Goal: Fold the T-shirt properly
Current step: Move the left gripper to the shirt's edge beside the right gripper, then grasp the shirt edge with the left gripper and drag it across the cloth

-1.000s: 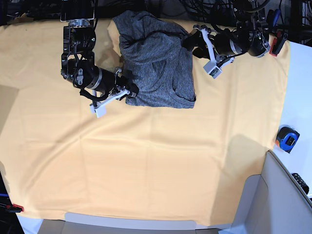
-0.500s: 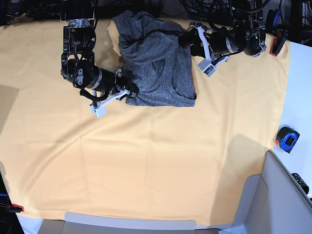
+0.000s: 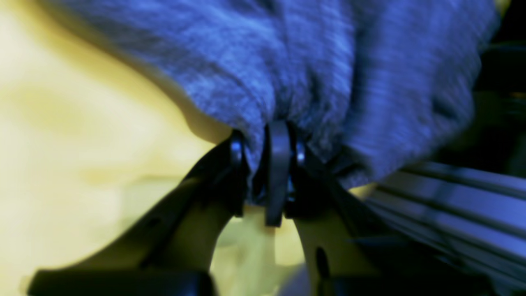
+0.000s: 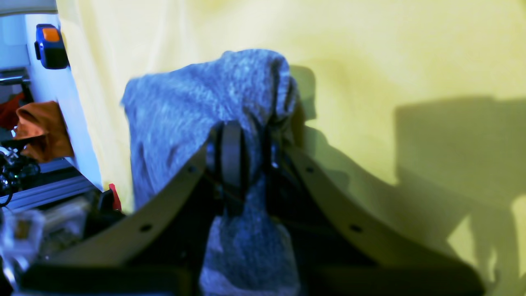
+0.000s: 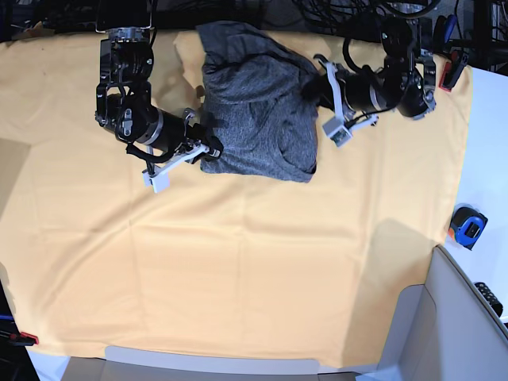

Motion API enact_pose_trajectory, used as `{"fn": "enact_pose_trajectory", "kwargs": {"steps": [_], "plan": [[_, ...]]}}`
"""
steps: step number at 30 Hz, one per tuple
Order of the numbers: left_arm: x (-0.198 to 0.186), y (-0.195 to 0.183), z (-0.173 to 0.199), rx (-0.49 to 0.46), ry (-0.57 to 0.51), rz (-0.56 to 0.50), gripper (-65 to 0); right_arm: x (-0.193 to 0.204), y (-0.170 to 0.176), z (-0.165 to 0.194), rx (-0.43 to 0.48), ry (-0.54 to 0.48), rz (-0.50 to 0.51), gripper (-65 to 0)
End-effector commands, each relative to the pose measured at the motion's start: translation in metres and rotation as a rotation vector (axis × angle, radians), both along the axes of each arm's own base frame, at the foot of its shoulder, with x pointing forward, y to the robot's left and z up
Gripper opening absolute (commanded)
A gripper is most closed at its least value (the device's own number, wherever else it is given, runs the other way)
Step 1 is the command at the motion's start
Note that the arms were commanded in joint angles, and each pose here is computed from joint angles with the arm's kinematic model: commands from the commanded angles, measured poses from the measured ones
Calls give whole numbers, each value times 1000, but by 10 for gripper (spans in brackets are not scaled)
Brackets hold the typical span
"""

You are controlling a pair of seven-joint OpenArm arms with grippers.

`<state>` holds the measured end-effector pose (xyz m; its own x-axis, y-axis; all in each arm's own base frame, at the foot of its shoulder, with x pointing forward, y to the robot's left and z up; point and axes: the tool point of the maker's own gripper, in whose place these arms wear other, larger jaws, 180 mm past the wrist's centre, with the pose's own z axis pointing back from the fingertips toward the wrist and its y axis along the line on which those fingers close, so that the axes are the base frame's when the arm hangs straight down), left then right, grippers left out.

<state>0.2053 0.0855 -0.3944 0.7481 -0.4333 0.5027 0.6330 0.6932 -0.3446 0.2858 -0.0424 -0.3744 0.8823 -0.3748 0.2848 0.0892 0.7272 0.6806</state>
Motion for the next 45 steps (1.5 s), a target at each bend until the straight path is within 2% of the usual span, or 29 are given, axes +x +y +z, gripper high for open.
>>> {"fn": "enact_pose_trajectory", "kwargs": {"steps": [1, 5, 9, 18, 21, 27, 33, 38, 45], "plan": [[18, 3, 8, 8, -47, 10, -650, 5, -1, 9, 8, -33, 3, -650], [48, 14, 4, 66, -63, 29, -650, -3, -9, 8, -19, -34, 10, -650], [74, 17, 4, 64, -62, 45, -650, -18, -9, 9, -23, -35, 13, -650], [102, -41, 5, 3, -35, -74, -650, -65, -5, 9, -26, -6, 26, -650], [106, -59, 5, -11, -23, -110, -650, -79, -6, 6, -32, 14, 32, -650], [99, -70, -7, 14, 23, -172, -650, -102, -18, -4, -71, 61, 50, -650], [105, -70, -12, -4, 35, -151, -650, -114, -20, -10, -77, 93, 52, -650], [111, -68, -10, -6, 33, -141, -650, -119, -19, -1, -80, 72, 56, -650], [126, -68, 1, -10, -7, -133, -650, -117, -2, 4, -32, 64, 43, -650]]}}
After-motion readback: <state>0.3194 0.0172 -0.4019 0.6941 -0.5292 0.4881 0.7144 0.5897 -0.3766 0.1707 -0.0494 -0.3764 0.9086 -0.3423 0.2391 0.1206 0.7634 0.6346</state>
